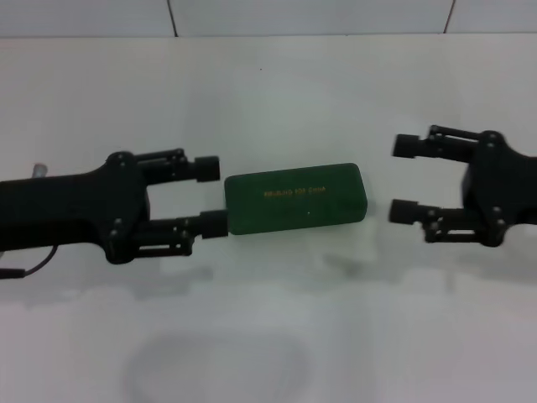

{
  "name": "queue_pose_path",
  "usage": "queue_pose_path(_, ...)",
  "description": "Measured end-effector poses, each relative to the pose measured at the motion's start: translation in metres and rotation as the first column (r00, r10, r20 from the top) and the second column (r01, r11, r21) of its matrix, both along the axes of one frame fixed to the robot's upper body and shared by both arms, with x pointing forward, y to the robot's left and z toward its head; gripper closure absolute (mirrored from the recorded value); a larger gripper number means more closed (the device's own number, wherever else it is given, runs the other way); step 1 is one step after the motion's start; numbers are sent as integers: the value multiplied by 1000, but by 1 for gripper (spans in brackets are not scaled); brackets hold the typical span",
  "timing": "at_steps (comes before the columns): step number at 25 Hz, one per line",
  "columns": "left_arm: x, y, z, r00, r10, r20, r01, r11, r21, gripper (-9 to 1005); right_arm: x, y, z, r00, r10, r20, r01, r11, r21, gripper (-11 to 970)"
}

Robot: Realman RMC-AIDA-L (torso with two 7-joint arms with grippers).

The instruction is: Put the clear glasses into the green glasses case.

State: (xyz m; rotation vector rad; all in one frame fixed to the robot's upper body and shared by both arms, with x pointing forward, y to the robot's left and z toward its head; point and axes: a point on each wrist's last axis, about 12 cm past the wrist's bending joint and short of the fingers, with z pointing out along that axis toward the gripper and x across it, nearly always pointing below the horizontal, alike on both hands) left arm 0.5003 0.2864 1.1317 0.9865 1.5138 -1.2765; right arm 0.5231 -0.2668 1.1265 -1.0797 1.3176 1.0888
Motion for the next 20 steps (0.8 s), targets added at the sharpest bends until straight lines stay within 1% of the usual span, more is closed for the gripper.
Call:
queue_pose_path(2, -3, 3, -1, 1000, -4, -8, 4, 1000, 9, 303, 3, 10, -1, 1000, 27, -2, -27, 1000, 9, 316)
queue_pose_path(5, -4, 6, -1, 1000, -18, -11, 18, 1000, 19, 280, 4, 18, -1, 999, 46, -9, -46, 998, 33, 178)
queue_pose_path(8, -5, 13, 3, 999, -37, -6, 37, 999, 31, 257, 5, 30, -3, 998, 69, -10, -69, 996, 53, 130)
queue_pose_path(11, -4, 23, 9, 999, -50, 1, 50, 998, 47, 242, 7, 42, -5, 995, 95, -19, -94, 995, 35, 83)
queue_pose_path(15, -4, 34, 16, 998, -62, 3, 61, 996, 66, 242, 8, 57, -6, 991, 128, -25, -128, 992, 19, 83)
queue_pose_path(20, -4, 40, 19, 999, -53, 10, 52, 996, 72, 242, 8, 66, -5, 987, 161, -29, -161, 987, 23, 83)
